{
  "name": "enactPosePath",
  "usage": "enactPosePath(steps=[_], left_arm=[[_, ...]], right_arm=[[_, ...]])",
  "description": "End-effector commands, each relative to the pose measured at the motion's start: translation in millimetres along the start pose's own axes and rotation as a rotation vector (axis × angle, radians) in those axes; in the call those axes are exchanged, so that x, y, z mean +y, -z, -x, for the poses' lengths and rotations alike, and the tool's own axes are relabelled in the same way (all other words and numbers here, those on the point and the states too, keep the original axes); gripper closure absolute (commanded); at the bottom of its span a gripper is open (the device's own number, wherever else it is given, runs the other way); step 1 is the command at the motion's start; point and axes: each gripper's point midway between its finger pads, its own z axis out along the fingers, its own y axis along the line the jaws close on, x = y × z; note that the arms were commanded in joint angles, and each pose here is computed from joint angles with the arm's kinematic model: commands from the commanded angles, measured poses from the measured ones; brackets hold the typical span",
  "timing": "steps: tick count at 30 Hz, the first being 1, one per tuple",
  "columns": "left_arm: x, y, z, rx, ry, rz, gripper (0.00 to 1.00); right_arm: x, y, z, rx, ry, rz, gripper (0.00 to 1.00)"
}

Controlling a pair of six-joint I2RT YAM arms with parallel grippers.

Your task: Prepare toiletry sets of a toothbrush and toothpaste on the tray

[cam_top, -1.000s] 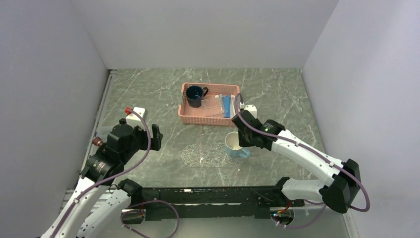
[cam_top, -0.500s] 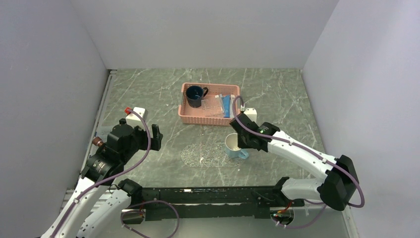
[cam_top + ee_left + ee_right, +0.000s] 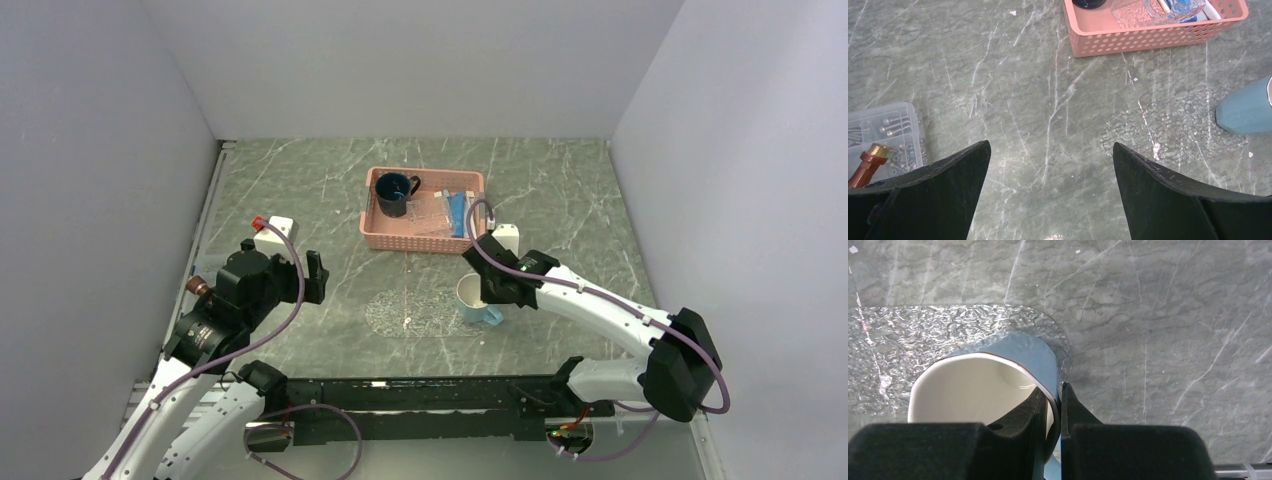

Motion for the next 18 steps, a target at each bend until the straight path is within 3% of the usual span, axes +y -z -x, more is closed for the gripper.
enactPosePath(steps=[1, 18], left_arm=[[-2.8, 0.0, 10.2, -0.042, -0.004, -0.015, 0.01], [-3.3, -0.4, 10.3, -0.042, -0.005, -0.017, 0.01]], right_arm=[[8.1, 0.3, 15.8, -0.073, -0.061, 0.024, 1.00], [2.0, 4.6, 14.3, -0.071, -0.064, 0.008, 1.00]])
